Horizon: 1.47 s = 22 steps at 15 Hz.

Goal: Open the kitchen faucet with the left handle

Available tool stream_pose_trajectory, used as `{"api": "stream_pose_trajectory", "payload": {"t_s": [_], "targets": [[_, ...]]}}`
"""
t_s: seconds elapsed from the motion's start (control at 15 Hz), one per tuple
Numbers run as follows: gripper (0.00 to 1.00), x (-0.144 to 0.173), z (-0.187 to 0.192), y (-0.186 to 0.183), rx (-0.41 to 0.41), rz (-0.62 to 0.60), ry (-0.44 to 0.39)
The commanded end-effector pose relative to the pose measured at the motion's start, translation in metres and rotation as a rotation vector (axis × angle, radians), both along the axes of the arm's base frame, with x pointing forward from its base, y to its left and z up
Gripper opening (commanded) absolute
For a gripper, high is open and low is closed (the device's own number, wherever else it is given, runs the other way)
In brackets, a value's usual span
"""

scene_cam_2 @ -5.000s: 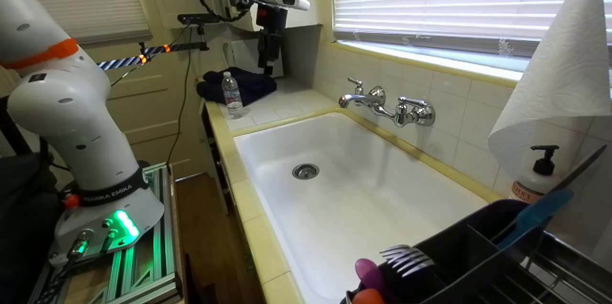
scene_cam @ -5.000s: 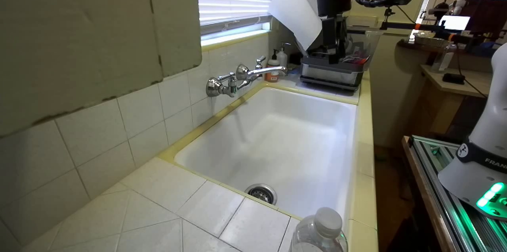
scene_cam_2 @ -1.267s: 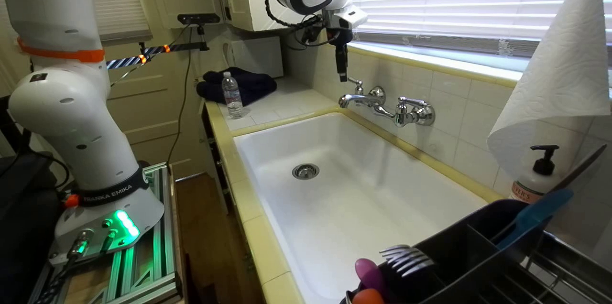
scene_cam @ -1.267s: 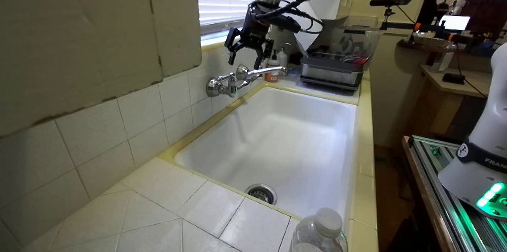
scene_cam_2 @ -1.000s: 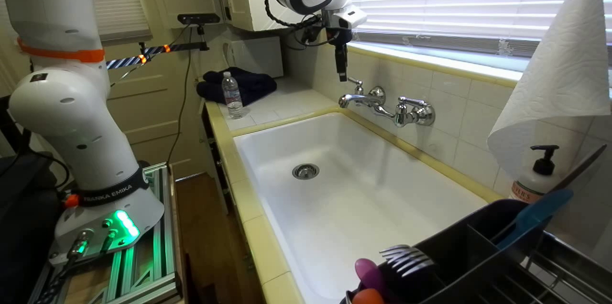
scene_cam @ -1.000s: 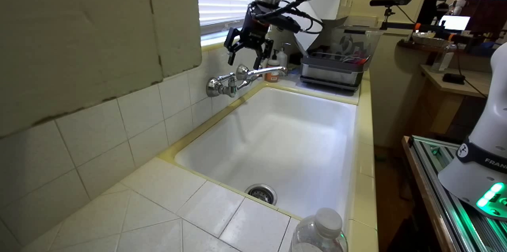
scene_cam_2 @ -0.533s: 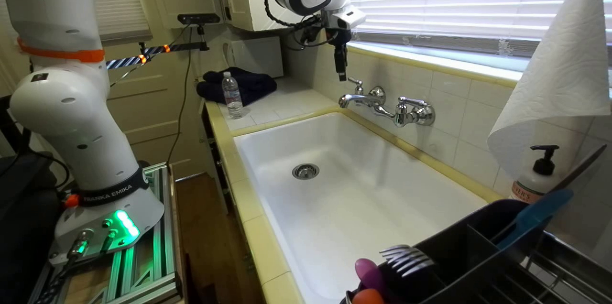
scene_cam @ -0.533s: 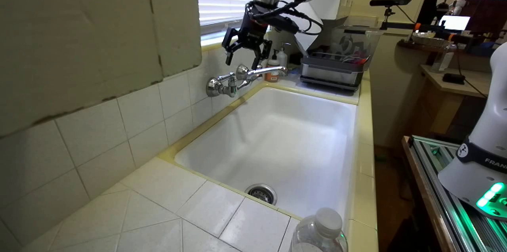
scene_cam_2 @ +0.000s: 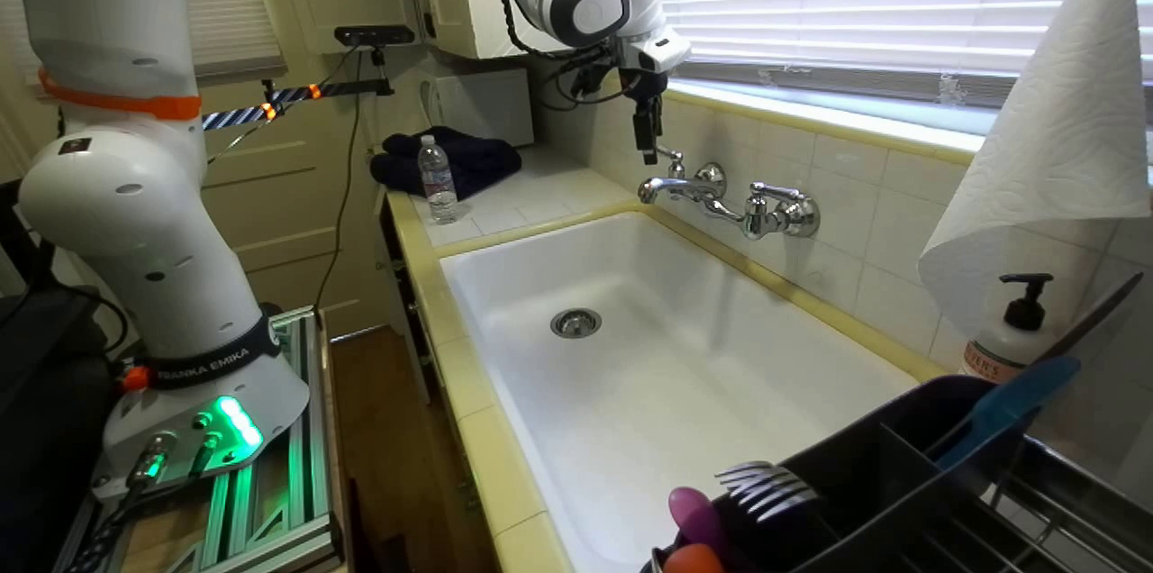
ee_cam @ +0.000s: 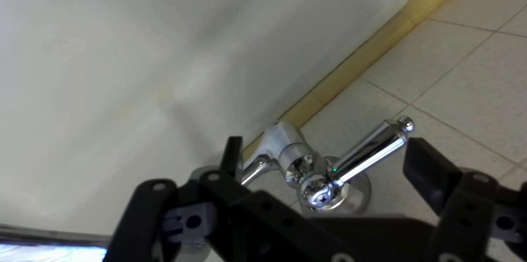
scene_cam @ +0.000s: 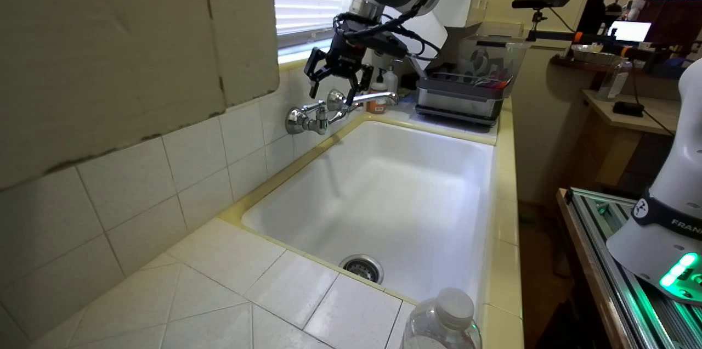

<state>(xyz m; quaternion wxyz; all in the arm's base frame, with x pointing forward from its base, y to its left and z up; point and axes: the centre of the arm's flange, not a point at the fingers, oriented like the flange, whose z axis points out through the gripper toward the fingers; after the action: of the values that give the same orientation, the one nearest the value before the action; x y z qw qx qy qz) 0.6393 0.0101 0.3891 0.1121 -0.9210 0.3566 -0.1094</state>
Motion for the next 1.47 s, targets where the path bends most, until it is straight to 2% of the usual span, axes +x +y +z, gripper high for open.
{"api": "stream_pose_trajectory", "payload": {"t_s": [0.0,0.8,0.87,0.93,1.07,1.2,1.27,1.4], "targets": [[1.0,0.014,-0.007,0.005,0.024,-0.043,-0.016],[0.98,0.043,-0.018,0.014,0.038,-0.059,-0.014],[0.95,0.043,-0.019,0.015,0.038,-0.057,-0.013],[0.86,0.044,-0.019,0.016,0.04,-0.055,-0.012],[0.59,0.046,-0.02,0.017,0.041,-0.053,-0.01],[0.45,0.046,-0.02,0.018,0.04,-0.051,-0.008],[0.41,0.046,-0.02,0.018,0.04,-0.051,-0.009],[0.46,0.046,-0.019,0.019,0.043,-0.061,-0.006]]}}
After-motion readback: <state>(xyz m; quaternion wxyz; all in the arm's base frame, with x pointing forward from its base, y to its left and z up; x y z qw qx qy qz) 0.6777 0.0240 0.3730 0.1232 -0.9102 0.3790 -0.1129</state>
